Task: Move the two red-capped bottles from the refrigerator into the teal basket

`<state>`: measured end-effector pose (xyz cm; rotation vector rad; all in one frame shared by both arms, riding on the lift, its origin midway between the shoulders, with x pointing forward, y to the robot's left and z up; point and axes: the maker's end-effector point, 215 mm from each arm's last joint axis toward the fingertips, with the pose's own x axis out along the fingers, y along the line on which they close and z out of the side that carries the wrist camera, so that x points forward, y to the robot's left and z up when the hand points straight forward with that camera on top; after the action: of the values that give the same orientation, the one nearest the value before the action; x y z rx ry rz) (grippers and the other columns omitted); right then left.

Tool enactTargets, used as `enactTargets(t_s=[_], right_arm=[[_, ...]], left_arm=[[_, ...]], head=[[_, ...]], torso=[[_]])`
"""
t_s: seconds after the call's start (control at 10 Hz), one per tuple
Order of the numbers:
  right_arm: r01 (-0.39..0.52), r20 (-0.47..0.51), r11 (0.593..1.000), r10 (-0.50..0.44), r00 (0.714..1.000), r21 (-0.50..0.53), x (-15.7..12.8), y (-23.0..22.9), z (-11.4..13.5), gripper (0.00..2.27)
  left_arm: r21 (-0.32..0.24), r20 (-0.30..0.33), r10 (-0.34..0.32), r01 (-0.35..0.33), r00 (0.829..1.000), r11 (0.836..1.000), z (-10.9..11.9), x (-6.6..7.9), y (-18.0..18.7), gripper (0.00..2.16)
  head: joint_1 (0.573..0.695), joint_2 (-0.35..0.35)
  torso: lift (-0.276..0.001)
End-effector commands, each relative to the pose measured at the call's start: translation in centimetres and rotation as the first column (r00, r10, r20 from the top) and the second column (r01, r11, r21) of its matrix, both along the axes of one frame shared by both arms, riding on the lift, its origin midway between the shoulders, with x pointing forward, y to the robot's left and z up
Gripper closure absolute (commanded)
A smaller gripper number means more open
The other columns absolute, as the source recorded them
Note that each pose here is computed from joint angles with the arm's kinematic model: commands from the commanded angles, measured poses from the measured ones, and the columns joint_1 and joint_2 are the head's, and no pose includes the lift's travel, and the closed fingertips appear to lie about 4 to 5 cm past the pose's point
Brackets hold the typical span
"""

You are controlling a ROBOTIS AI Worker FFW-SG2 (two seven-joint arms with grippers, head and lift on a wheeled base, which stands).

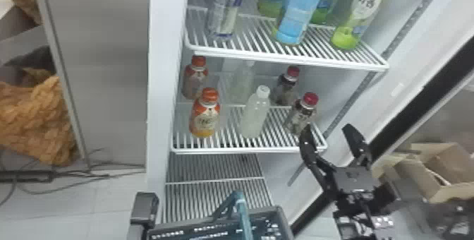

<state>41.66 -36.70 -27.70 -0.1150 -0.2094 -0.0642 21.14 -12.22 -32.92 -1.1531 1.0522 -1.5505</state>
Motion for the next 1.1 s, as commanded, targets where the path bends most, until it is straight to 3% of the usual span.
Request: enactTargets(t_s=[0.0, 0.5, 1.0], right_arm=[[0.002, -0.004, 1.000, -0.002, 1.000, -0.001, 0.2, -0.2, -0.3, 0.19], [0.006, -0.022, 1.000, -0.006, 1.000, 0.009, 0.4, -0.4, -1.0, 0.18], [0.002, -0.122, 1.000, 0.001, 0.993, 0.024, 2.5, -0.7, -3.8, 0.18]], left_arm=[[-0.001, 0.000, 0.000, 0.000, 1.000, 1.000, 0.0, 0.0, 0.0, 1.11], [-0.001, 0.000, 0.000, 0.000, 1.000, 1.000, 0.0, 0.0, 0.0, 1.11], [-0.001, 0.000, 0.000, 0.000, 1.000, 1.000, 0.0, 0.0, 0.0, 1.11]], head=[[0.695, -0.350], [0.695, -0.350], [0.695, -0.350]], torso=[[-0.228], [-0.228], [-0.228]])
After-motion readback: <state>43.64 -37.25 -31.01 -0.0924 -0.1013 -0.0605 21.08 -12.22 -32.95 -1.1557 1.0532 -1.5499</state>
